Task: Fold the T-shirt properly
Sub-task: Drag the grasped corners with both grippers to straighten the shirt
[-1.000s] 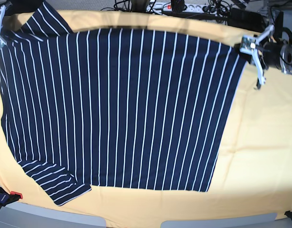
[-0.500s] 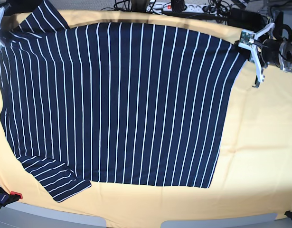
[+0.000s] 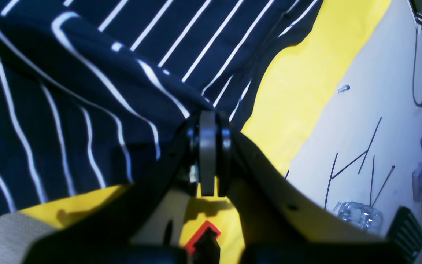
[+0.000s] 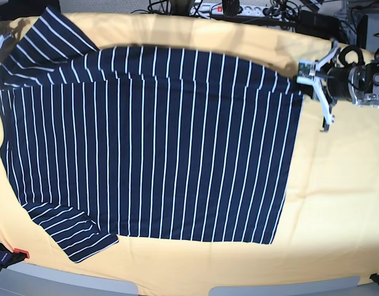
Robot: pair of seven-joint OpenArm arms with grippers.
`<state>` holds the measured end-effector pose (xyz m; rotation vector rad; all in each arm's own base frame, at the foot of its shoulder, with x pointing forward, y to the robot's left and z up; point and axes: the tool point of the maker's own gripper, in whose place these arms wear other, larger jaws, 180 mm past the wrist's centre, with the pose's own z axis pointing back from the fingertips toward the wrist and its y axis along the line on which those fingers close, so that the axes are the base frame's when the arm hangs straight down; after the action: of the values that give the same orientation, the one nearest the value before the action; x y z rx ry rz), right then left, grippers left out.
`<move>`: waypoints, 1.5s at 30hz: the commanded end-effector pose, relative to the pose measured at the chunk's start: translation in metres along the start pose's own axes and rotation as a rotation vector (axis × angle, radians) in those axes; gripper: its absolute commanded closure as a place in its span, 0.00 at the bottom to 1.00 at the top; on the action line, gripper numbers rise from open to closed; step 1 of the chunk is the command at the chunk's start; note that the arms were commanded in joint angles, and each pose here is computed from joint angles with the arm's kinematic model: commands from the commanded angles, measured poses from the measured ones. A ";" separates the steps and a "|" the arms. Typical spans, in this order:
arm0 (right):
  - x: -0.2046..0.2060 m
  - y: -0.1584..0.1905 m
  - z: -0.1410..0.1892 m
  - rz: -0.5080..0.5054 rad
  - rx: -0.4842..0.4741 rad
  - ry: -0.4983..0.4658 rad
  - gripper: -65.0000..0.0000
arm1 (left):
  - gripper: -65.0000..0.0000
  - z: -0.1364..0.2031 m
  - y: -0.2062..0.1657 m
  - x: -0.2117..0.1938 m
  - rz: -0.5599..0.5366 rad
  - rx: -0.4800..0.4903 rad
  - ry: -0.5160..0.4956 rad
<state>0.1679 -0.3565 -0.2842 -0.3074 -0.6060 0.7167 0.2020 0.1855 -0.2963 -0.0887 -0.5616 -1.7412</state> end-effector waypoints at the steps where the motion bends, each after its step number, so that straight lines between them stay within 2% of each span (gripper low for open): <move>1: 0.006 -0.006 -0.002 0.005 -0.012 -0.022 1.00 | 1.00 0.004 0.012 -0.005 -0.004 0.045 0.017; 4: 0.007 -0.003 -0.016 -0.017 0.010 -0.033 1.00 | 1.00 -0.004 0.027 -0.014 0.011 0.118 0.034; 8: 0.015 -0.003 -0.032 -0.033 0.017 -0.059 1.00 | 1.00 -0.008 0.044 -0.013 0.025 0.167 0.007; 14: 0.026 -0.011 -0.051 -0.029 -0.018 -0.073 1.00 | 1.00 -0.005 0.069 -0.012 0.031 0.230 -0.009; 18: 0.034 -0.023 -0.058 -0.048 -0.042 -0.094 1.00 | 1.00 -0.008 0.079 -0.016 0.060 0.251 -0.016; 25: 0.019 -0.041 -0.069 -0.111 -0.064 -0.074 1.00 | 1.00 -0.025 0.085 -0.020 0.119 0.264 -0.047; 31: 0.019 -0.042 -0.071 -0.121 -0.054 -0.085 1.00 | 1.00 -0.034 0.089 -0.012 0.092 0.278 -0.067; 40: 0.021 -0.041 -0.071 -0.137 -0.044 -0.097 1.00 | 1.00 -0.015 0.122 -0.007 0.055 0.354 -0.071; 45: 0.021 -0.041 -0.071 -0.138 -0.044 -0.097 1.00 | 1.00 -0.012 0.126 -0.003 0.064 0.356 -0.091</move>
<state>0.2354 -0.3714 -0.3270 -0.2436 -0.6958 0.5722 0.3161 0.1621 -0.2821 0.0364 -0.8807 -1.5615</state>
